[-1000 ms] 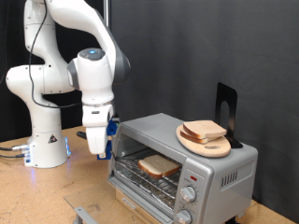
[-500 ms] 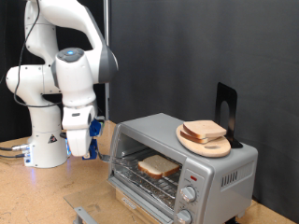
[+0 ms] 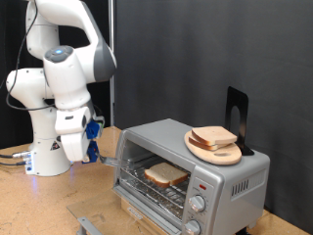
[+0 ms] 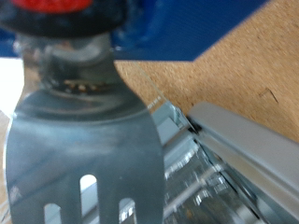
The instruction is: Make a piece of toast with the oven
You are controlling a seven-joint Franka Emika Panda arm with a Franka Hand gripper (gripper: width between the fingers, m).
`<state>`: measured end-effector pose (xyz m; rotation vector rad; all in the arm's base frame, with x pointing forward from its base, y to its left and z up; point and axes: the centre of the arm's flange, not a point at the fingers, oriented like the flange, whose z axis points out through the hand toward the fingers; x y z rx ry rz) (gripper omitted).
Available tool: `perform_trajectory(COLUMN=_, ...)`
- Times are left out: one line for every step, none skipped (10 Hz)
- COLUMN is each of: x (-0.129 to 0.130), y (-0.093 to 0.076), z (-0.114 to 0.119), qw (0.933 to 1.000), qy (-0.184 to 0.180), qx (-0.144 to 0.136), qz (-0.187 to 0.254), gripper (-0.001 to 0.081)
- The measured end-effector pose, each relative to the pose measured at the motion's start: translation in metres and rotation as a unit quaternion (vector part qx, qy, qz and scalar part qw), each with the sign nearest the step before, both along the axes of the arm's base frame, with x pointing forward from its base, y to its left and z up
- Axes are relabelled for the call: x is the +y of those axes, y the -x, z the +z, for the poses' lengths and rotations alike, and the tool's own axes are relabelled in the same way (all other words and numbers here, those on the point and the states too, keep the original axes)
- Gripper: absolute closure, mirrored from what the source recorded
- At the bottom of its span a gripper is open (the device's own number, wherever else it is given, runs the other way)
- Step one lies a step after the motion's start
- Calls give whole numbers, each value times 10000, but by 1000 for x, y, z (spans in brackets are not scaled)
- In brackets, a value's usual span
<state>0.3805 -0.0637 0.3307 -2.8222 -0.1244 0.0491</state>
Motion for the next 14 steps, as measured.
perform_trajectory(x=-11, y=-1, z=13, qw=9998, qy=-199, qx=-22, qz=-62, gripper=324)
perform_trajectory(x=-20, y=-2, z=27, qw=9992, qy=-394, qx=-48, qz=-105, gripper=324)
perform_trajectory(x=-27, y=-3, z=42, qw=9981, qy=-587, qx=-83, qz=-148, gripper=324)
perform_trajectory(x=-32, y=-5, z=58, qw=9970, qy=-743, qx=-131, qz=-189, gripper=324)
perform_trajectory(x=-34, y=-6, z=73, qw=9958, qy=-868, qx=-187, qz=-205, gripper=324)
perform_trajectory(x=-33, y=-8, z=85, qw=9952, qy=-923, qx=-226, qz=-224, gripper=324)
perform_trajectory(x=-32, y=-7, z=91, qw=9951, qy=-933, qx=-226, qz=-243, gripper=324)
perform_trajectory(x=-32, y=-7, z=89, qw=9951, qy=-936, qx=-213, qz=-243, gripper=324)
perform_trajectory(x=-28, y=-8, z=89, qw=9936, qy=-1066, qx=-239, qz=-294, gripper=324)
perform_trajectory(x=-18, y=-11, z=90, qw=9905, qy=-1289, qx=-311, qz=-354, gripper=324)
perform_trajectory(x=-3, y=-14, z=92, qw=9891, qy=-1400, qx=-314, qz=-324, gripper=324)
perform_trajectory(x=15, y=-16, z=93, qw=9892, qy=-1421, qx=-284, qz=-238, gripper=324)
perform_trajectory(x=34, y=-18, z=93, qw=9901, qy=-1365, qx=-283, qz=-162, gripper=324)
perform_trajectory(x=52, y=-20, z=93, qw=9913, qy=-1274, qx=-286, qz=-139, gripper=324)
